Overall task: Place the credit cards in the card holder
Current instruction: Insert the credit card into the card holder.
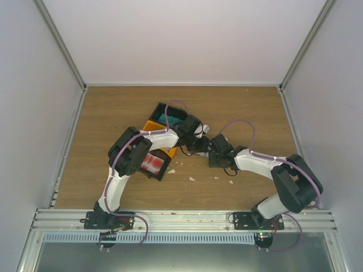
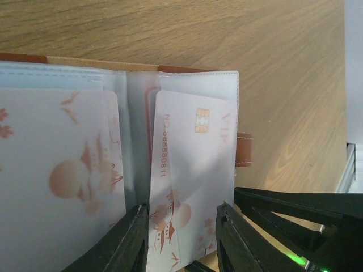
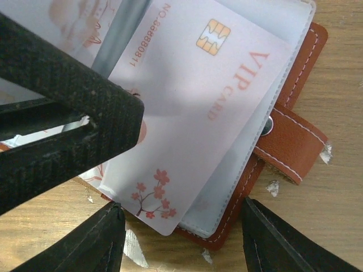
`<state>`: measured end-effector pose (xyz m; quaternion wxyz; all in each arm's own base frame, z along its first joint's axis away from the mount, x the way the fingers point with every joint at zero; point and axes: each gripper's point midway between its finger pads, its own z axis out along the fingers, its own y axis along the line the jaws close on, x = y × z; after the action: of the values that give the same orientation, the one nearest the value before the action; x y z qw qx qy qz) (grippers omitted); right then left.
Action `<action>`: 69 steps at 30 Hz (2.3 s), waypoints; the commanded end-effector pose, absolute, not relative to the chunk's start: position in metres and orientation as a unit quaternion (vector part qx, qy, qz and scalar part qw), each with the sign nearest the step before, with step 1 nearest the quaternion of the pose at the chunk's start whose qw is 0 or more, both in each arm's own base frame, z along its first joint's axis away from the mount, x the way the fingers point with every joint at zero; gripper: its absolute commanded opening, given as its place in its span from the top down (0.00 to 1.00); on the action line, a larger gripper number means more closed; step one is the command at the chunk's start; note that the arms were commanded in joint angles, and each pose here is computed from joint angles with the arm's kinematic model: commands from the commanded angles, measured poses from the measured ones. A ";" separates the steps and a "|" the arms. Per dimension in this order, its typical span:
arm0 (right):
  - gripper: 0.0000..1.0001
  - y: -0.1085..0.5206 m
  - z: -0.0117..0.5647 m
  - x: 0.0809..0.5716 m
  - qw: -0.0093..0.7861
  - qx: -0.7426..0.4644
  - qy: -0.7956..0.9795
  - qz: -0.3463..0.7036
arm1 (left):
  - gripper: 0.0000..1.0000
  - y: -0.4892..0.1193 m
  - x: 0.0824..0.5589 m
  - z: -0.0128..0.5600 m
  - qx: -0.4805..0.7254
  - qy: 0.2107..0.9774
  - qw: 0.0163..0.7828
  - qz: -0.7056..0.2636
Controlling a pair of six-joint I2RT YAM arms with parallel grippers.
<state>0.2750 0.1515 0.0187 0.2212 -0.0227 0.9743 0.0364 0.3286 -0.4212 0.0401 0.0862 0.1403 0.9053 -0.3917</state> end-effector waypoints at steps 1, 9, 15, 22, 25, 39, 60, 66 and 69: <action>0.44 0.150 0.027 0.280 0.236 -0.001 0.970 0.060 | 0.64 -0.437 0.320 0.050 0.160 0.882 0.074 -0.438; 0.56 0.147 0.027 0.279 0.235 0.006 0.969 0.074 | 0.66 -0.435 0.313 0.042 0.145 0.881 0.056 -0.446; 0.55 0.145 0.029 0.279 0.238 0.007 0.968 0.076 | 0.65 -0.432 0.312 0.034 0.141 0.887 0.049 -0.436; 0.34 0.140 0.042 0.276 0.248 0.019 0.964 0.089 | 0.63 -0.435 0.321 0.042 0.156 0.886 0.074 -0.429; 0.33 0.131 0.054 0.276 0.261 0.040 0.959 0.101 | 0.63 -0.436 0.326 0.045 0.164 0.887 0.087 -0.424; 0.51 0.091 0.050 0.279 0.228 0.174 0.942 0.172 | 0.67 -0.422 0.327 0.048 0.143 0.896 0.108 -0.406; 0.78 0.113 0.014 0.270 0.157 0.139 0.953 0.217 | 0.89 -0.420 0.310 0.035 0.131 0.897 0.081 -0.415; 0.79 0.116 0.011 0.272 0.153 0.134 0.953 0.224 | 0.90 -0.424 0.308 0.038 0.135 0.892 0.077 -0.424; 0.80 0.117 0.011 0.273 0.156 0.133 0.952 0.226 | 0.90 -0.427 0.304 0.042 0.142 0.886 0.071 -0.436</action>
<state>0.2783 0.1189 0.0199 0.1721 0.1338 0.9483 0.2307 0.3142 -0.4163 0.0312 0.0759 0.1235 0.9010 -0.4090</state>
